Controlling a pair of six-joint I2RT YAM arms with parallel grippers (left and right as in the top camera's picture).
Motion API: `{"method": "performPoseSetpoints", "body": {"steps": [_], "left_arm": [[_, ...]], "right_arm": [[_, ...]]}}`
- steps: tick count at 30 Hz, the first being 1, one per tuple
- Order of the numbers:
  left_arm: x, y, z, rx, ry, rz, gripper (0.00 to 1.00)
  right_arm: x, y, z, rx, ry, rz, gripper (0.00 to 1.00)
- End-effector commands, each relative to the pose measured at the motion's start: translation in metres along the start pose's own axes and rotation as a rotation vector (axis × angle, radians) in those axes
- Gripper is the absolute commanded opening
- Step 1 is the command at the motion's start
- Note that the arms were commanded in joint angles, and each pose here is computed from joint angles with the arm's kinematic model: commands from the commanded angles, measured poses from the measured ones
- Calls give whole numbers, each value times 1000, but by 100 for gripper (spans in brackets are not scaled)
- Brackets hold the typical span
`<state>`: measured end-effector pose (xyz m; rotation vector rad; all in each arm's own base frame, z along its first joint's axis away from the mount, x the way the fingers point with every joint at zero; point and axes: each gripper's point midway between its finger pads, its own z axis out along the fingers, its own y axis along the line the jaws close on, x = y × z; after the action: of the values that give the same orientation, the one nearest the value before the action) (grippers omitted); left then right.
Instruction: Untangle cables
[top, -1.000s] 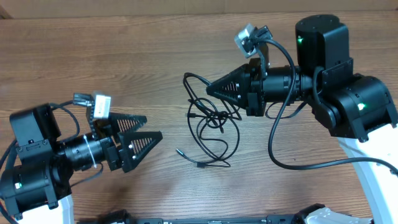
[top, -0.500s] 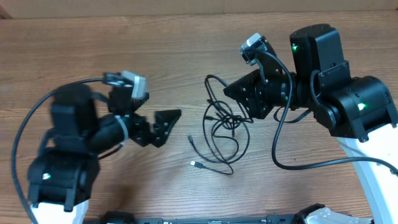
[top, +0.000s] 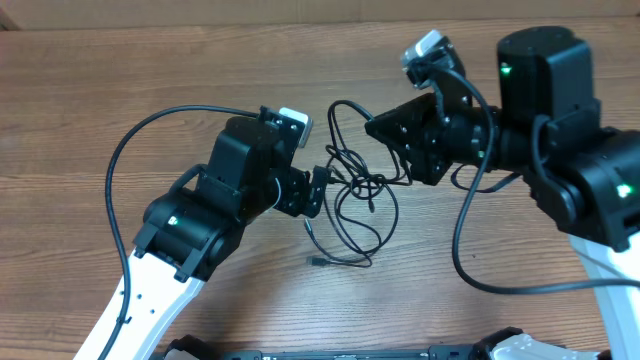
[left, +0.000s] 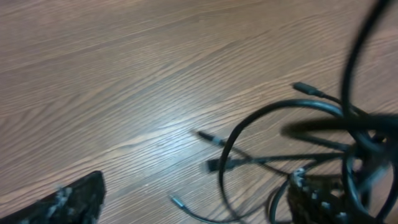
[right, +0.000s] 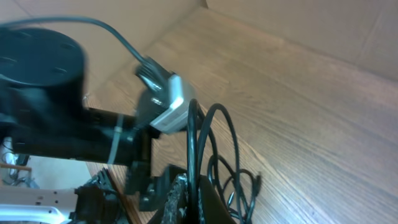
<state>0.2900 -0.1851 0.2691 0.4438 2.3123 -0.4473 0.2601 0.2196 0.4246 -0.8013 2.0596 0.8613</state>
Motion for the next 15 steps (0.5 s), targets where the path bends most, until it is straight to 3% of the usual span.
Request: {"method": "performPoseSetpoints", "body": {"steps": [1,8,15], "left_arm": [[-3,-13,0,68,-6,-22,86],[-12,-27,-1,146,-35,-14,85],[-14,-28,1,154,-40,-13,84]], "right_arm": [[-13,14,-16,-20,-56,-5,4],[-27,20,-19,-47,-107,63,4],[-39,57,-27,-264,-137,58,4]]}}
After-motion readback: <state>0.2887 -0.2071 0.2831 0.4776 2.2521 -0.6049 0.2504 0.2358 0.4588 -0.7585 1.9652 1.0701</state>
